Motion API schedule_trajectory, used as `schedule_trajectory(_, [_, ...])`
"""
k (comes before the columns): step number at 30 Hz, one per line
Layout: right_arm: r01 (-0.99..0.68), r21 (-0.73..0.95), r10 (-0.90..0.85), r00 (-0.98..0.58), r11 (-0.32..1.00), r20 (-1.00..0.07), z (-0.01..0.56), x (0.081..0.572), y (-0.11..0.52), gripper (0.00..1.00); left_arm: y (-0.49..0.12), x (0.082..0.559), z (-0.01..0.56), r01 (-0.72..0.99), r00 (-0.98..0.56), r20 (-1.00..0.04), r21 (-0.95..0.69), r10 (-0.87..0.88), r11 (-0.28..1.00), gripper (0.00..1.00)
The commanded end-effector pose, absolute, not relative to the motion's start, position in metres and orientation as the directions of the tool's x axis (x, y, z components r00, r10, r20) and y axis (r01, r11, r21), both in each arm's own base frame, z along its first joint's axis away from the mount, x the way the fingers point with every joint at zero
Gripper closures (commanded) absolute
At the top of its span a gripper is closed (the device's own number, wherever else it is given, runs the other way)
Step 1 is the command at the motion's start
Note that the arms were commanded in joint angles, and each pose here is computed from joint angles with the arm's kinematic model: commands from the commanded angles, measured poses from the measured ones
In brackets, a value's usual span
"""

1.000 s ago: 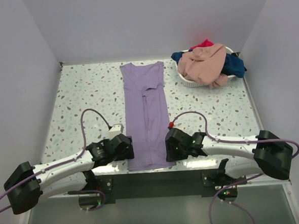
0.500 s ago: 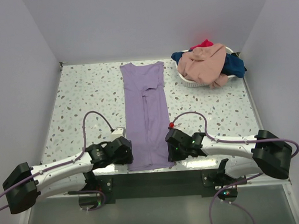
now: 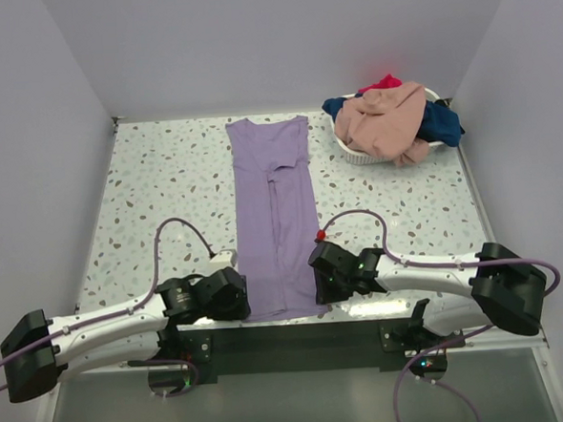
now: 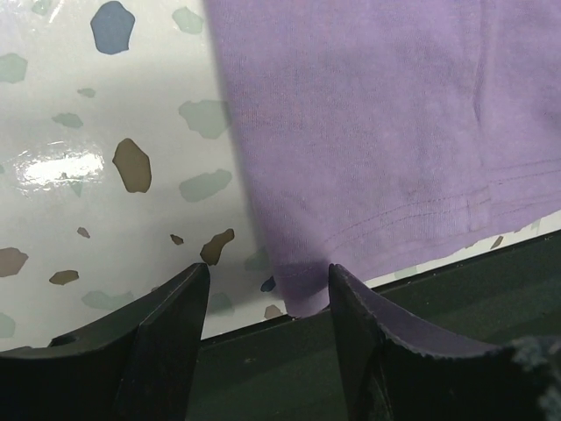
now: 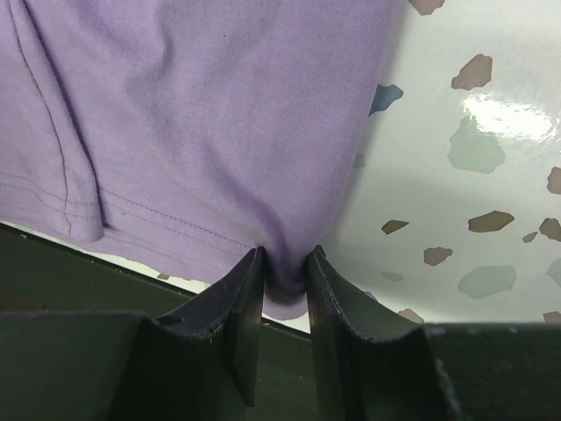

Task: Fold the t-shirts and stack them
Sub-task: Fold the tshirt

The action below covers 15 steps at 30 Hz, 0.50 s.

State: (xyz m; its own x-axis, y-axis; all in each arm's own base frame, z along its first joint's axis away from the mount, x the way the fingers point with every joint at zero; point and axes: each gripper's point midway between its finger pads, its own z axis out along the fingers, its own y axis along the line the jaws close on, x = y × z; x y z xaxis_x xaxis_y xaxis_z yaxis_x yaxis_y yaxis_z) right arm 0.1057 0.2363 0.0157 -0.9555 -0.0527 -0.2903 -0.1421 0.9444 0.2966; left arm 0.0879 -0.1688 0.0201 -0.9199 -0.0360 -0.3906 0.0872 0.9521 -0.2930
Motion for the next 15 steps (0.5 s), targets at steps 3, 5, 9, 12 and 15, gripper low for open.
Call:
schedule_trajectory(3, [-0.142,0.247,-0.062,-0.95,0.959,-0.307,0.012,0.109,0.229,0.7,-0.165,0.076,0.009,0.075,-0.94,-0.34,-0.274,-0.024,0.959,0.47])
schedule_trajectory(5, [-0.14,0.245,-0.06,-0.949,0.959,-0.309,0.012,0.109,0.228,0.7,-0.174,0.075,0.013,0.091,-0.941,-0.339,-0.311,-0.021,0.946,0.5])
schedule_trajectory(9, [-0.139,0.24,-0.06,-0.949,0.961,-0.311,0.012,0.11,0.227,0.7,-0.181,0.069,0.011,0.105,-0.945,-0.326,-0.325,-0.007,0.94,0.54])
schedule_trajectory(12, [-0.14,0.238,-0.061,-0.948,0.961,-0.311,0.012,0.109,0.226,0.7,-0.177,0.064,0.006,0.104,-0.949,-0.317,-0.303,0.003,0.947,0.59])
schedule_trajectory(15, [-0.138,0.236,-0.058,-0.947,0.962,-0.316,0.013,0.11,0.224,0.7,-0.175,0.063,0.005,0.094,-0.949,-0.315,-0.3,-0.006,0.949,0.67])
